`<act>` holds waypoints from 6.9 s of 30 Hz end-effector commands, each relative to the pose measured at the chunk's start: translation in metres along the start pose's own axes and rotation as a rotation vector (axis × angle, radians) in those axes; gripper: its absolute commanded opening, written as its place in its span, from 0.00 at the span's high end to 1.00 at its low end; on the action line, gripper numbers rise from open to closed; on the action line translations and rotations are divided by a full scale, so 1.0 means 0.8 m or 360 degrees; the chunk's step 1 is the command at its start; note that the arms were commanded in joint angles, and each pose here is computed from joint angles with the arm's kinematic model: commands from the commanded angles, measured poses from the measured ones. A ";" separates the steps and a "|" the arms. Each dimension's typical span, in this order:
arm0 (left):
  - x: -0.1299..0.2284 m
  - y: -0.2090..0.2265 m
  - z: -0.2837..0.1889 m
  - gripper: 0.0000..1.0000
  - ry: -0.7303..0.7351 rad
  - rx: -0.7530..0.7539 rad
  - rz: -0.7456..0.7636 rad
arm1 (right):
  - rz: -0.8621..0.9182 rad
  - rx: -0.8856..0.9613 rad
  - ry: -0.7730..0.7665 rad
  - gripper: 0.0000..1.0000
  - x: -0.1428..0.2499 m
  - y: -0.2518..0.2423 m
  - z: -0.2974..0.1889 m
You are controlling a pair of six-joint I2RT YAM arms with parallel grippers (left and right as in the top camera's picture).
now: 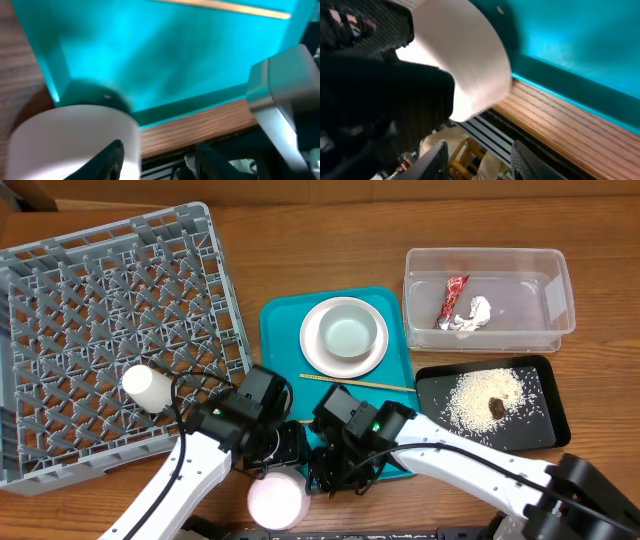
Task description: Sort waste into correct bins and load items into the dishwasher
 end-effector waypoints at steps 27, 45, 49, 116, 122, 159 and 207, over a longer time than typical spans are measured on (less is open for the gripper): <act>0.024 0.128 0.007 0.52 -0.0168 -0.0966 -0.0581 | 0.0364 0.0481 0.0079 0.53 0.023 -0.035 0.045; 0.020 0.127 0.020 0.51 -0.0110 -0.0979 -0.0595 | 0.0471 0.0344 0.0260 0.52 0.022 -0.044 0.073; 0.016 0.116 0.028 0.52 -0.0074 -0.0866 -0.0508 | 0.0449 0.0318 0.0236 0.49 0.017 -0.041 0.074; 0.005 0.065 0.050 0.52 0.0080 -0.0374 -0.0109 | 0.0256 -0.0492 -0.0066 0.25 -0.055 -0.111 -0.017; 0.005 0.065 0.050 0.52 0.0080 -0.0373 -0.0110 | 0.0309 -0.0552 -0.0077 0.16 -0.060 -0.106 -0.019; -0.004 0.059 0.027 0.49 -0.0001 -0.0475 -0.0109 | 0.0039 -0.1226 0.0035 0.25 -0.053 -0.042 -0.024; -0.014 0.011 -0.033 0.28 -0.0116 -0.0323 0.0286 | 0.0529 0.0700 -0.0203 0.56 0.012 -0.120 -0.097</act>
Point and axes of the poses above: each gripper's point midway between its finger pads, its own z axis out along the fingers, its own y axis along the line the jaws close on, x = y × z, the point moved 6 cm from there along -z, back along the fingers, and after that the axes turned 13 degrees about -z, right-handed, at the moved point
